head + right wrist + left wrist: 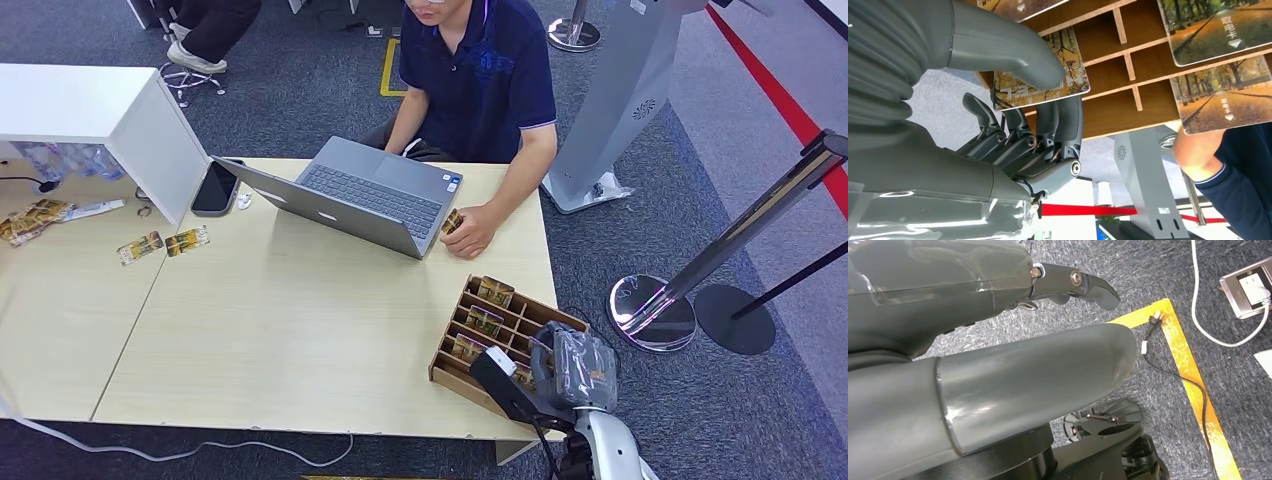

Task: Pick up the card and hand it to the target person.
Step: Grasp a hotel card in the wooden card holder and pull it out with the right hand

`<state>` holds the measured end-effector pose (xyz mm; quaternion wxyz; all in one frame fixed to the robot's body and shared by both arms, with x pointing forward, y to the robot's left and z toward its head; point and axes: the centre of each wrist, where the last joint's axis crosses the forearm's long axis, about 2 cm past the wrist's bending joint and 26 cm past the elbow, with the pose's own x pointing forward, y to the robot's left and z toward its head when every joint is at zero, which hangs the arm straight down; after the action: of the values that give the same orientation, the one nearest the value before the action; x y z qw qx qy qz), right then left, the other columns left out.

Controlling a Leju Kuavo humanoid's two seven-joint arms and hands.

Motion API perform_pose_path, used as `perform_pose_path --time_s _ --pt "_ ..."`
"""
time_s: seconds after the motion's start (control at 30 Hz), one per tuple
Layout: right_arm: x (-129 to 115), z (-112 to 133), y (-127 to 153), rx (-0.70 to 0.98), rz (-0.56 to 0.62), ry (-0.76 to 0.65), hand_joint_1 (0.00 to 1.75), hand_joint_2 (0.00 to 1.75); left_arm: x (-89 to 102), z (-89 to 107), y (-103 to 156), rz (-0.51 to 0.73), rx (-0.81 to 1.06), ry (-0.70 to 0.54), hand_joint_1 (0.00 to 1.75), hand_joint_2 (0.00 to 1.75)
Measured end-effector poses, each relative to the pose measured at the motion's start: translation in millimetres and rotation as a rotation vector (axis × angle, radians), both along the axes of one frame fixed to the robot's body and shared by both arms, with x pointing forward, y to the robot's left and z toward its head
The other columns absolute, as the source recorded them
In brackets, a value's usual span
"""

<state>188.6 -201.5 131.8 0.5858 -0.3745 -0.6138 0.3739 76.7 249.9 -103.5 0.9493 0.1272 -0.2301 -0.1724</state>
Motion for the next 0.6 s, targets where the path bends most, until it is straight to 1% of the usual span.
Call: perform_pose_path --time_s 0.43,0.6 --pt "-0.1 5.6 -1.0 0.0 -0.001 -0.029 1.43 1.75 0.0 0.0 0.0 0.001 0.0 0.0 0.0 0.0" --pt "0.0 23.8 -4.3 -0.01 0.014 -0.093 1.42 1.75 -0.1 0.0 0.2 0.004 -0.002 -0.005 0.0 0.0"
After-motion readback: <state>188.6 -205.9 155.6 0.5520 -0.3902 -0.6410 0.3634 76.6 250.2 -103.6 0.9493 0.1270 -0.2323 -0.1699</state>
